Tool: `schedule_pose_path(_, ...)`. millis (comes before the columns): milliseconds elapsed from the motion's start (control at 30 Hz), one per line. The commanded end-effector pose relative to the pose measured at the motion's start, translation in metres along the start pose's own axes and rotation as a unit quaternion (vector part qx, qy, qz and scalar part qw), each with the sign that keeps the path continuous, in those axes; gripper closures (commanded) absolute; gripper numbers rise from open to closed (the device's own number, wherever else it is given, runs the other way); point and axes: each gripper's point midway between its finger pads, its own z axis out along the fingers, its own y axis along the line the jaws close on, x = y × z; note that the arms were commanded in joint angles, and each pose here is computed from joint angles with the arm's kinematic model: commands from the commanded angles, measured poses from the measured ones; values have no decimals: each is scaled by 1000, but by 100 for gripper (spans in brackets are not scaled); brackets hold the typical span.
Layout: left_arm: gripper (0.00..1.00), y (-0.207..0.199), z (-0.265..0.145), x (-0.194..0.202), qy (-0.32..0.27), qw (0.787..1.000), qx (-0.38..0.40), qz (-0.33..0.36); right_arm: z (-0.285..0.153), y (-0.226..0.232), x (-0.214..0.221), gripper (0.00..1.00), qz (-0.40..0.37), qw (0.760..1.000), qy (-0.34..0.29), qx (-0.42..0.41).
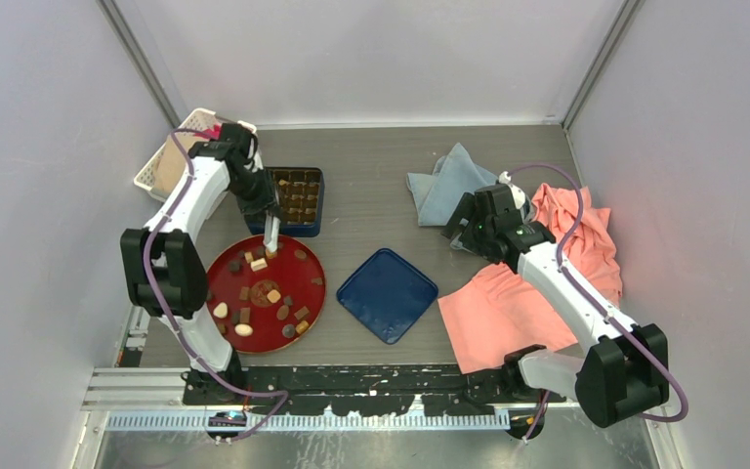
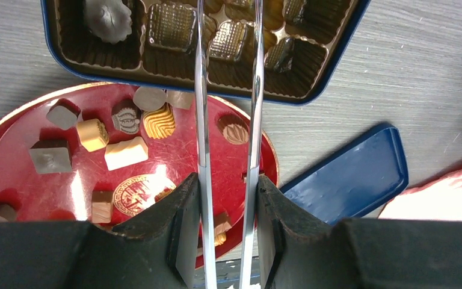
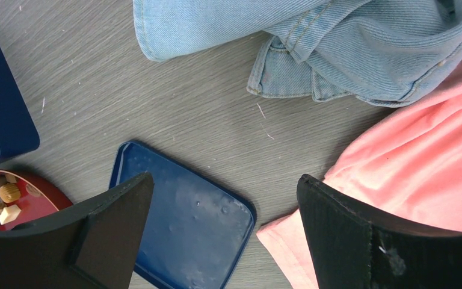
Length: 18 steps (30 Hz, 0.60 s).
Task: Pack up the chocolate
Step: Place the fake chocolate in the packing box.
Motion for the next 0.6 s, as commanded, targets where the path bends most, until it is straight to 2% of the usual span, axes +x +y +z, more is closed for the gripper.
schedule_pose_path(0, 100, -6, -6, -22, -29, 999, 18, 14, -2, 3, -8, 5, -9, 1000, -16, -4)
schedule_pose_path(367, 100, 11, 2, -23, -18, 1000, -6, 18, 3, 5, -9, 5, -8, 1000, -13, -1)
schedule_pose_path(567, 87, 11, 0, -24, -23, 1000, -6, 21, 5, 7, -9, 5, -8, 1000, -10, -2)
